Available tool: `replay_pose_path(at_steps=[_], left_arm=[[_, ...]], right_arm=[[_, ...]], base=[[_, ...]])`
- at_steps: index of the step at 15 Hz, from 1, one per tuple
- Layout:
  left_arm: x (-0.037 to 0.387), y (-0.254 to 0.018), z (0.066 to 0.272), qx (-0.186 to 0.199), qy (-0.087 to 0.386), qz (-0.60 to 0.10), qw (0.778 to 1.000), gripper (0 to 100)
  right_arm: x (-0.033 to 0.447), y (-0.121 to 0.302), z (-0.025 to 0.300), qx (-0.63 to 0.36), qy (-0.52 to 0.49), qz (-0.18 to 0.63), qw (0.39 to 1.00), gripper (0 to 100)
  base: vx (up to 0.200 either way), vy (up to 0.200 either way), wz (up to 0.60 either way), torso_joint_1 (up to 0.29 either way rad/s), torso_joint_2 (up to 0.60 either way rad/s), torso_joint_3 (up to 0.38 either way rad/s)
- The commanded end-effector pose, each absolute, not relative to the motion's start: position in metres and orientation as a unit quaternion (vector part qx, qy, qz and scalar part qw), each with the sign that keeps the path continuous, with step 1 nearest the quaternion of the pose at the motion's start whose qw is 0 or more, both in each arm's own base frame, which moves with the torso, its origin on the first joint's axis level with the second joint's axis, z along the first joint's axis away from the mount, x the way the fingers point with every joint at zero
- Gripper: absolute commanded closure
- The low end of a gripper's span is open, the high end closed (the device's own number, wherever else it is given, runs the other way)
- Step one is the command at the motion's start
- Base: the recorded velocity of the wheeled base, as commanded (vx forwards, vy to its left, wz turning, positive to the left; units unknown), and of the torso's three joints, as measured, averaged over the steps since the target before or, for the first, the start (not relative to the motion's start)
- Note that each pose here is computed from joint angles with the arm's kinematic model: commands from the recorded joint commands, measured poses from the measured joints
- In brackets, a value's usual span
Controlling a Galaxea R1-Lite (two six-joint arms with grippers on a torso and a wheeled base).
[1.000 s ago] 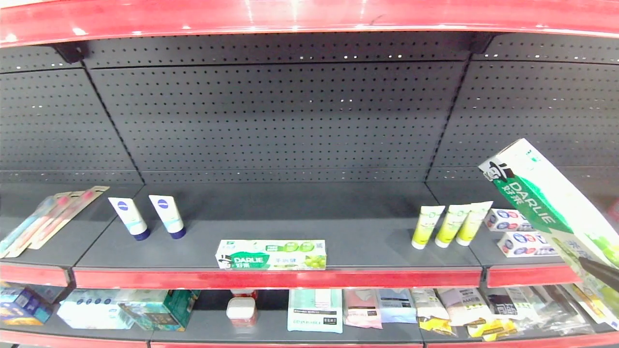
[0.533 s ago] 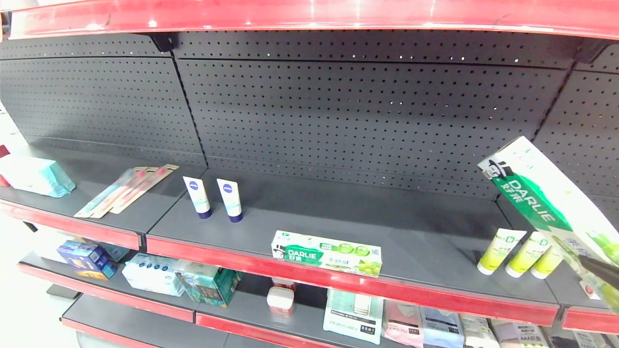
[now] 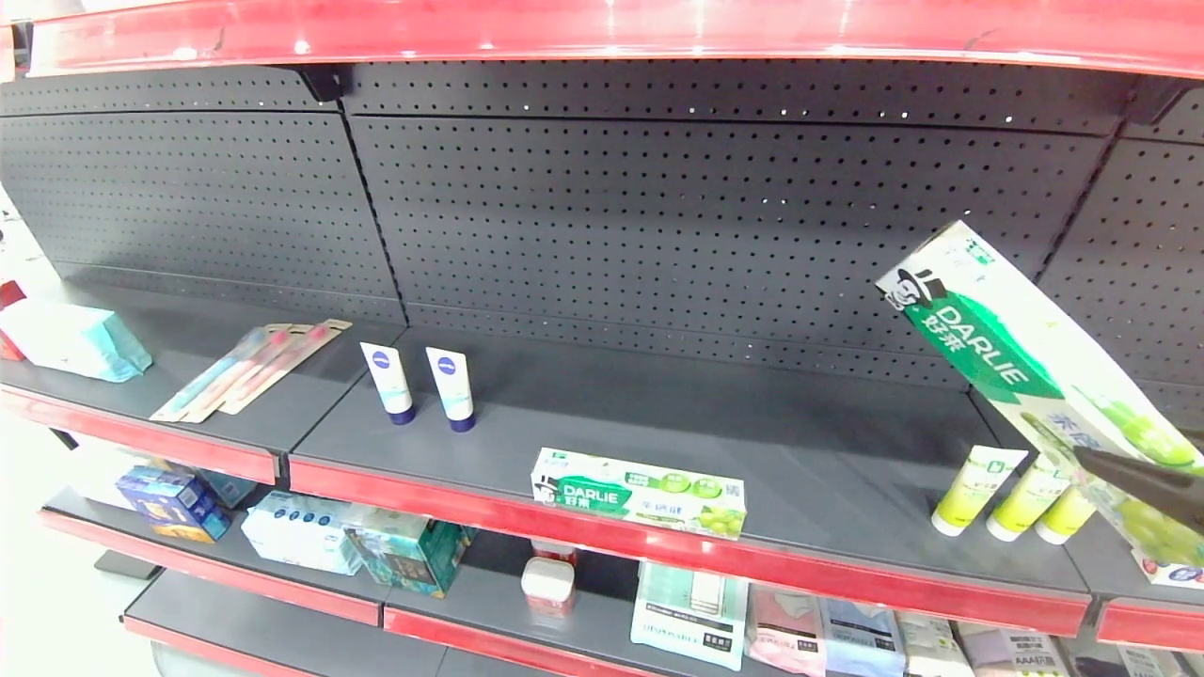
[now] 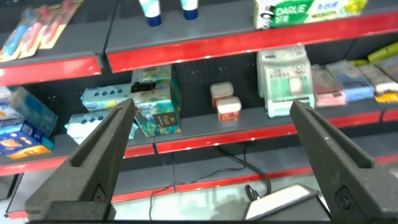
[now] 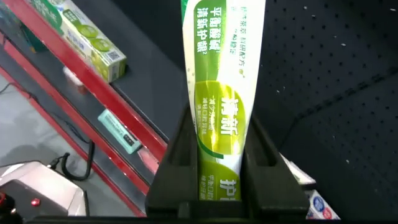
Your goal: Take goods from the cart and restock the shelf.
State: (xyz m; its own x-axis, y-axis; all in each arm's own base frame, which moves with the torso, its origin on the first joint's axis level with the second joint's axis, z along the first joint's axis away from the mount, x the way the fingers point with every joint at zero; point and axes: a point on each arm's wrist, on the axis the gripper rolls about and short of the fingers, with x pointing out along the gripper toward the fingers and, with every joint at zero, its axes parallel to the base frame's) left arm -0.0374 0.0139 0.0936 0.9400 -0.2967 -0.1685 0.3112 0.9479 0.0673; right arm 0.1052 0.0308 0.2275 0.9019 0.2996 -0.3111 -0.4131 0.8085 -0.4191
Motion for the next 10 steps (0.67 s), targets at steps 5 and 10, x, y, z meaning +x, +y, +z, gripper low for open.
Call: replay_pose_path(at_steps=[5,10], left_arm=[[-0.04,0.014,0.097,0.026,0.06,-0.162,0.985,0],[-0.035,0.016,0.089,0.002,0.064,-0.087,0.994,0]], right_arm=[[0.155,0.057,0.227,-0.22,0.107,0.225,0.943,100],[0.149,0.054,0.227,-0.205,0.105,0.22,0.948,100]], base=[[0.0,0.0,0.0,0.0,0.0,0.0],[0.0,0.0,0.0,0.0,0.0,0.0]])
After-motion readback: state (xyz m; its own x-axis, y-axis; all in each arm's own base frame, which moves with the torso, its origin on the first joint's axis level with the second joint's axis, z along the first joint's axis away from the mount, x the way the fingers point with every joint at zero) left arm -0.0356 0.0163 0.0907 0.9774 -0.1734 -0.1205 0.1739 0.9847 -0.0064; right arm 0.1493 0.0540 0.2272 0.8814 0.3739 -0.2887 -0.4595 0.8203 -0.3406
